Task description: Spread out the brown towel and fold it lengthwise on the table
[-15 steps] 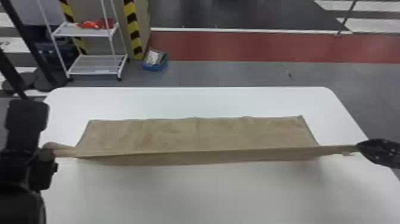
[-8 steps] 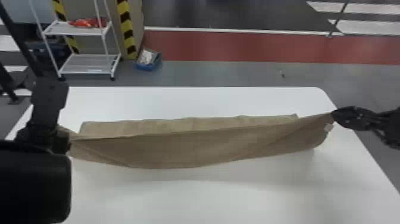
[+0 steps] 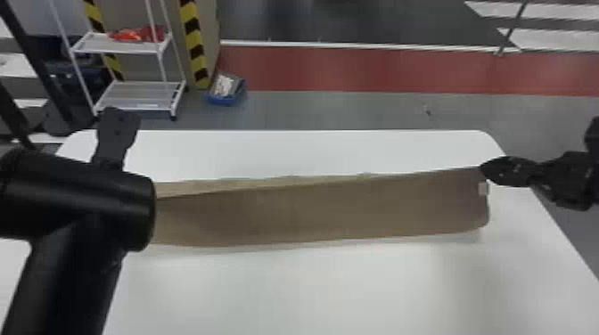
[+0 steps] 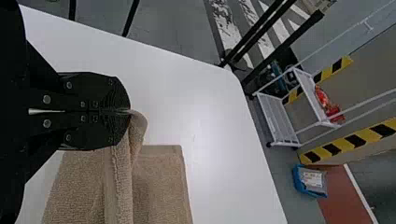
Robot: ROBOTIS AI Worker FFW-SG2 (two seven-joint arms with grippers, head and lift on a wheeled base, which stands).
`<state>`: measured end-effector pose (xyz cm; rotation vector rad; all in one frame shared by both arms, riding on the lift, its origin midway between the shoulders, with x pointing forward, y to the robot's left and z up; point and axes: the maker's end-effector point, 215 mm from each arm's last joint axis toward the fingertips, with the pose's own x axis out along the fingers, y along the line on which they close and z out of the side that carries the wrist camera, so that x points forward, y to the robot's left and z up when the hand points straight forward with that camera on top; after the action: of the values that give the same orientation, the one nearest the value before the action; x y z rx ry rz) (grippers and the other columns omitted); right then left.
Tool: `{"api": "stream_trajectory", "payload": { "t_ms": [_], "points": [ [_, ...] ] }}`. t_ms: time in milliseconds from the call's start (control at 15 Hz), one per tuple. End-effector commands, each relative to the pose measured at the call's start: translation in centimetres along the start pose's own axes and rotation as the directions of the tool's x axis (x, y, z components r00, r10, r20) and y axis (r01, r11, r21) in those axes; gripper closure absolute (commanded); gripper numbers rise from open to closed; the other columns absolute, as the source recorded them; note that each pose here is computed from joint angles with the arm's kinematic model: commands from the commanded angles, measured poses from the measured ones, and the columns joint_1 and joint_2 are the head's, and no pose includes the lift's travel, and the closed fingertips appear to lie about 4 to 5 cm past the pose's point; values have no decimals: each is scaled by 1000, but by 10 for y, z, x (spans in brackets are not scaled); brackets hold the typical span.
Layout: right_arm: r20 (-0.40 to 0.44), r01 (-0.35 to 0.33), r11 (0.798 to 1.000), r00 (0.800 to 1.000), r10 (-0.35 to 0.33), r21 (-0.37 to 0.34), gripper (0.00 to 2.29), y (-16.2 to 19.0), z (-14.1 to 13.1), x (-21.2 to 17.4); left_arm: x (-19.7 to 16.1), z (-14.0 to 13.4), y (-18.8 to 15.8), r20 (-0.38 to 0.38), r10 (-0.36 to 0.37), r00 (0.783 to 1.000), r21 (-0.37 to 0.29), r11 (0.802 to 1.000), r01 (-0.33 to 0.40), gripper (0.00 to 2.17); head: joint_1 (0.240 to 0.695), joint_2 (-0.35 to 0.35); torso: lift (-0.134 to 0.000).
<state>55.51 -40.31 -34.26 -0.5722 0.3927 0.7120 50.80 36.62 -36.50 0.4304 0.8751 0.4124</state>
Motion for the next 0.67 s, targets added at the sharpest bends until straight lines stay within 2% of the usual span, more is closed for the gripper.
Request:
{"api": "stream_trajectory", "payload": {
  "t_ms": [0, 600],
  "points": [
    [6, -15, 1000, 1000, 15, -13, 1261, -4, 0, 6, 9, 1, -10, -31, -5, 1000, 14, 1000, 5, 1440, 695, -37, -124],
    [33, -24, 1000, 999, 23, 14, 1264, -11, -9, 9, 18, 42, -23, 39, 9, 999, 47, 999, -10, 1436, 695, -58, -124]
  ]
}}
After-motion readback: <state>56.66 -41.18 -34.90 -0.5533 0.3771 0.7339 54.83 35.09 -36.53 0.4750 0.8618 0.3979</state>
